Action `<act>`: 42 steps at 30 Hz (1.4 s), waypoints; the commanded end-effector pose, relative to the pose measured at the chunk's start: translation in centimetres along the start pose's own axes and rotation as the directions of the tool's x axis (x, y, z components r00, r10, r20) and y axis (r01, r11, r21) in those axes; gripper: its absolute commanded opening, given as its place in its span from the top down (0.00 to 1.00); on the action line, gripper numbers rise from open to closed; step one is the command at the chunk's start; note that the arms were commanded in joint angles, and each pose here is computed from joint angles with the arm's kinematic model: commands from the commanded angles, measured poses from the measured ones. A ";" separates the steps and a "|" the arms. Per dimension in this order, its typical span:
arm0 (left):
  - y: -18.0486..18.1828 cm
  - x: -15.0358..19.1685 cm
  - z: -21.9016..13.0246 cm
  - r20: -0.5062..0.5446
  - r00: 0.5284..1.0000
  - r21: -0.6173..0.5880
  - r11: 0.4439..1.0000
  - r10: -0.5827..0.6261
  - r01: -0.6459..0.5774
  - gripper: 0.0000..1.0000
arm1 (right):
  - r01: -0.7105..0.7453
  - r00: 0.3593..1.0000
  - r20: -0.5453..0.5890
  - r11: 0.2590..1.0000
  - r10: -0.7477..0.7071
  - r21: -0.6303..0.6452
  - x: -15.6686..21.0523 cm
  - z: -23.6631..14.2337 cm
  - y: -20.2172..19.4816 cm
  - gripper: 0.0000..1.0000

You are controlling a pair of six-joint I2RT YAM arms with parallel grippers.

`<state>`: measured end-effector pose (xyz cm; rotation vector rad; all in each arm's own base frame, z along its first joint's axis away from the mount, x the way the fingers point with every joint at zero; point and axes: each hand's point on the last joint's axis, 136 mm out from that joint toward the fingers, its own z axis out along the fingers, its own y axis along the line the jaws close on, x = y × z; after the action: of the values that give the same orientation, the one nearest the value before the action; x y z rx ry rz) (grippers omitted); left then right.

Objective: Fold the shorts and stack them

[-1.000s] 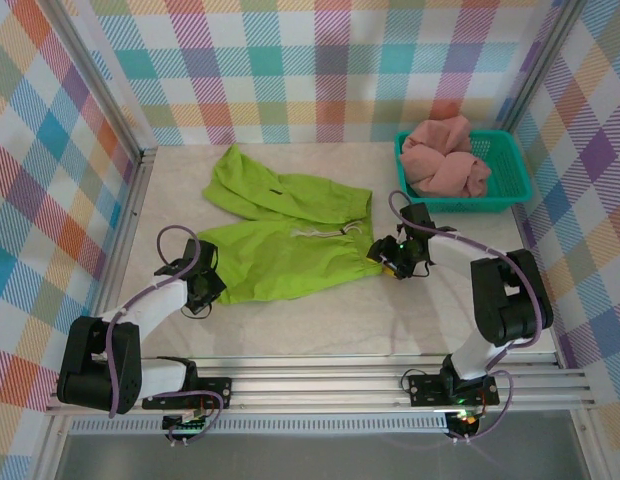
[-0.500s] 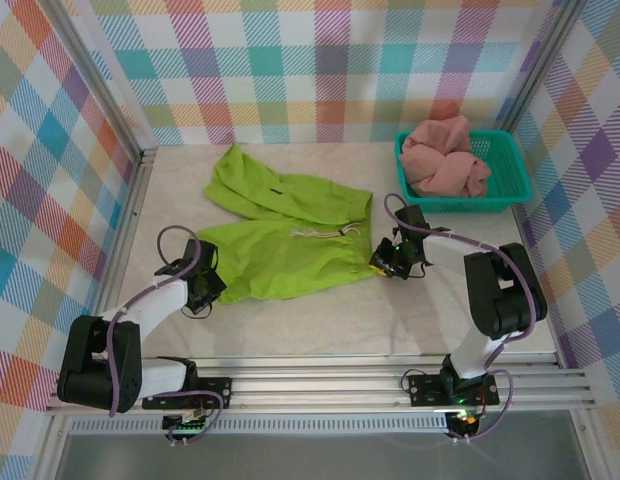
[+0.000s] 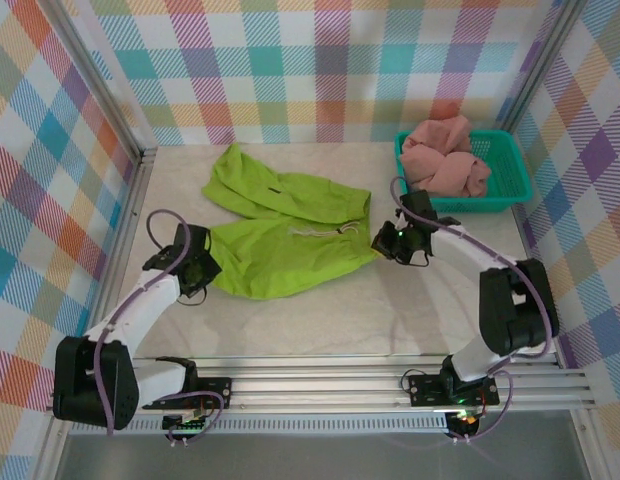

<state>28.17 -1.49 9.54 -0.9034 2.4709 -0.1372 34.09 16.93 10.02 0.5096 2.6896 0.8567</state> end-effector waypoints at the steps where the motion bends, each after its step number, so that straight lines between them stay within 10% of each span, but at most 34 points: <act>1: -0.5 -2.7 -3.4 0.066 0.998 0.017 1.000 0.007 -0.008 1.00 | 0.062 0.997 0.038 0.996 -0.060 -0.062 -0.7 -2.8 3.2 1.00; 25: -9.2 -21.2 -30.8 0.561 0.815 0.327 0.943 -0.144 -0.058 1.00 | 0.373 0.877 0.428 0.872 -0.220 -0.317 -6.6 -22.9 20.8 1.00; 33: -11.7 -25.1 -34.8 0.640 0.744 0.380 0.921 -0.193 -0.088 1.00 | 0.419 0.845 0.487 0.840 -0.222 -0.344 -9.2 -24.7 24.4 1.00; 42: -16.4 -31.6 -31.8 0.688 0.696 0.355 0.932 -0.208 -0.072 1.00 | 0.438 0.841 0.497 0.809 -0.215 -0.393 -15.4 -21.7 29.8 1.00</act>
<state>40.78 1.96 53.89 -0.6926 1.6532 -0.2705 46.25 21.61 45.89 0.1083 2.0013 1.0885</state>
